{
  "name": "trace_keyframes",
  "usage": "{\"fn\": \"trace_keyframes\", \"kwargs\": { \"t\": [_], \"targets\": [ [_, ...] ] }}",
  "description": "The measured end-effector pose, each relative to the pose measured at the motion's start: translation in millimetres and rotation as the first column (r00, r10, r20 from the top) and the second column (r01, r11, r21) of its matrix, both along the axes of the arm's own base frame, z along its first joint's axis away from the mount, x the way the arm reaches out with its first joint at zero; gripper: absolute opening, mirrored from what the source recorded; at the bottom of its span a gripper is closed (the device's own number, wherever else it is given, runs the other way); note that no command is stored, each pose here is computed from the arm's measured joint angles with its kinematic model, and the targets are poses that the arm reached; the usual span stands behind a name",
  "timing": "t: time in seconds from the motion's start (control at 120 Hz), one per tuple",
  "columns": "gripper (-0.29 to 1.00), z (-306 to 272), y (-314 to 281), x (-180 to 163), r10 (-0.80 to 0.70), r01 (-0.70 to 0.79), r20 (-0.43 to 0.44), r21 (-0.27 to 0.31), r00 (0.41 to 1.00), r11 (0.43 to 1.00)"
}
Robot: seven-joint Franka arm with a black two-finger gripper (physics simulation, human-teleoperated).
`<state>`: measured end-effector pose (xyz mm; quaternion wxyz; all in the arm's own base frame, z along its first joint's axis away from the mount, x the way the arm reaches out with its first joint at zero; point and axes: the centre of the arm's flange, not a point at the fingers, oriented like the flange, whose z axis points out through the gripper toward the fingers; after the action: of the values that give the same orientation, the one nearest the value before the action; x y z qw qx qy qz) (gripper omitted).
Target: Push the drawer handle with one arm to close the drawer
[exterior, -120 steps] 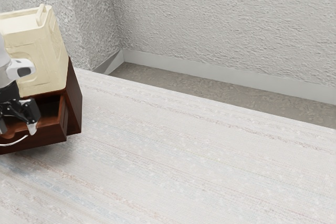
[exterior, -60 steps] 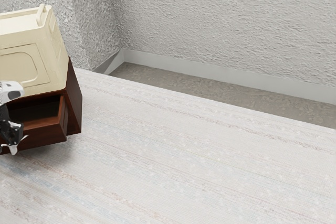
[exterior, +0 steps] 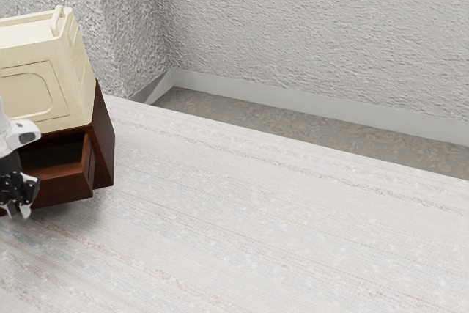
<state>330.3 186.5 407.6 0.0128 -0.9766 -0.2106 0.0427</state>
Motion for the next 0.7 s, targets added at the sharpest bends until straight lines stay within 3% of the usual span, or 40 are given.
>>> {"fn": "trace_keyframes", "kwargs": {
  "t": [0.7],
  "targets": [
    [0.03,-2.1,27.1,23.5,0.025,-0.025,0.06,0.011,0.998,1.0]
  ]
}}
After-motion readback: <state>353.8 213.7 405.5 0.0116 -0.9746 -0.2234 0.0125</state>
